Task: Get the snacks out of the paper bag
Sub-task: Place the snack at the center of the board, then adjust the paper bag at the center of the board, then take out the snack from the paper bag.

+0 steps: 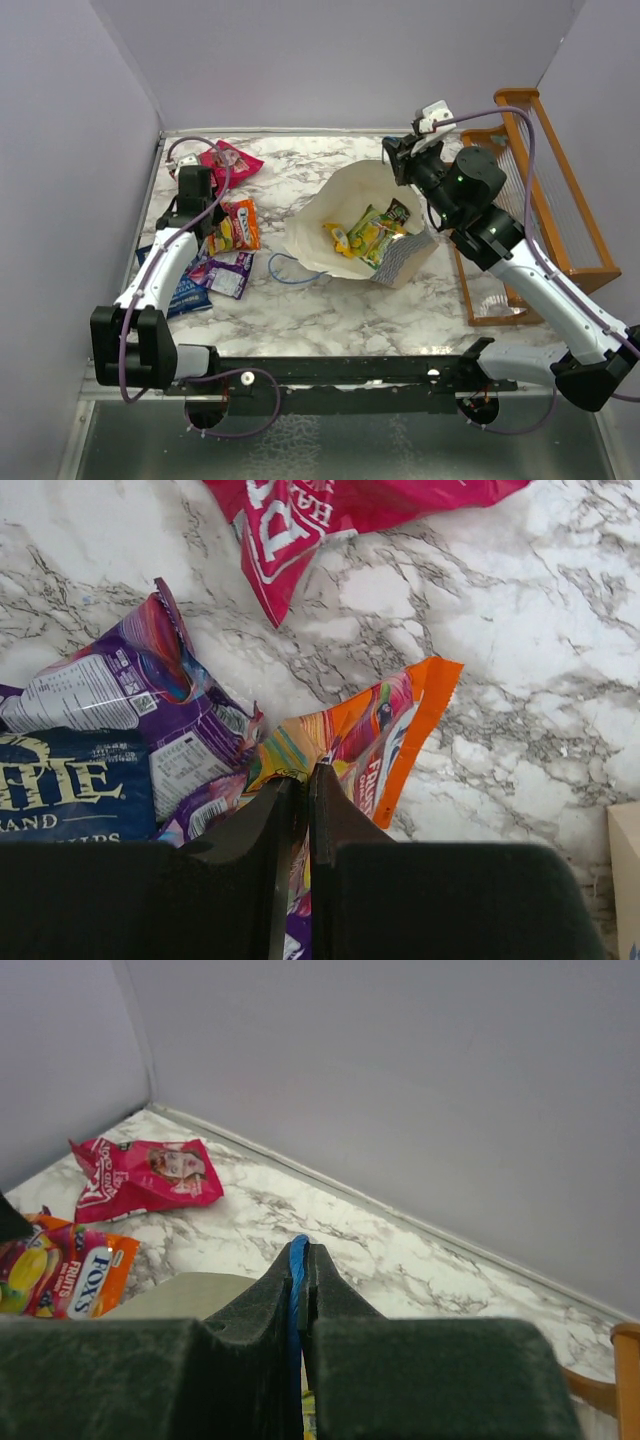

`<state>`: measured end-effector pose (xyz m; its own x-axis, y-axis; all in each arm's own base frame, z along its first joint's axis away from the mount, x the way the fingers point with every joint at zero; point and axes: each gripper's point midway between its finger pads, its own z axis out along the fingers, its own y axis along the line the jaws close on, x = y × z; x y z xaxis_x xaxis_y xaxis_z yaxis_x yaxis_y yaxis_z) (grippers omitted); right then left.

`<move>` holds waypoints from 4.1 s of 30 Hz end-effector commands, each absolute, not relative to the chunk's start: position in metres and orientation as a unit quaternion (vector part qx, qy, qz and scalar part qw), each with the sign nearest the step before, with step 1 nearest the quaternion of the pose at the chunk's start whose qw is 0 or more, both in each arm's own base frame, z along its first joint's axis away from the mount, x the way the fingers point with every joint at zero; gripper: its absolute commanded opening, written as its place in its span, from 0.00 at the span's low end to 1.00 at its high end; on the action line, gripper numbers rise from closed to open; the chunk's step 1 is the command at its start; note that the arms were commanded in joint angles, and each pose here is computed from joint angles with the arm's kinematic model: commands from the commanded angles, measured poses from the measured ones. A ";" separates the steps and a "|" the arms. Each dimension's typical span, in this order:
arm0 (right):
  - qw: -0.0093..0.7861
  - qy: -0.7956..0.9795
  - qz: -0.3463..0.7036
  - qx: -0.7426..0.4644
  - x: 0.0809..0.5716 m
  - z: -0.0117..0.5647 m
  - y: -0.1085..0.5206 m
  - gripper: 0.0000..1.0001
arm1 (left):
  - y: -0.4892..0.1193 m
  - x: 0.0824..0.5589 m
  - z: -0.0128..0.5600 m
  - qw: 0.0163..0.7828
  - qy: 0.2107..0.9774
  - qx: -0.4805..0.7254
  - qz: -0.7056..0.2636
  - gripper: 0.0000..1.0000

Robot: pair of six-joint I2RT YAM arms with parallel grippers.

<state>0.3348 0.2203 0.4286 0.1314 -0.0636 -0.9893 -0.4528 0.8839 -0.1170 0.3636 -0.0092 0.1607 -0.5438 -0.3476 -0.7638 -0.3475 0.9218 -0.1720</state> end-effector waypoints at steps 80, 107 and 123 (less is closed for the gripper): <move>0.697 0.525 0.272 -0.407 0.318 0.437 0.296 0.02 | -0.299 0.204 0.293 0.498 0.762 0.100 -0.403 0.43; 0.705 0.555 0.295 -0.327 0.330 0.445 0.294 0.02 | -0.305 0.278 0.173 0.527 0.821 -0.184 -0.120 0.38; 0.706 0.556 0.275 -0.343 0.324 0.437 0.314 0.02 | -0.286 0.290 0.150 0.477 0.844 -0.172 -0.176 0.24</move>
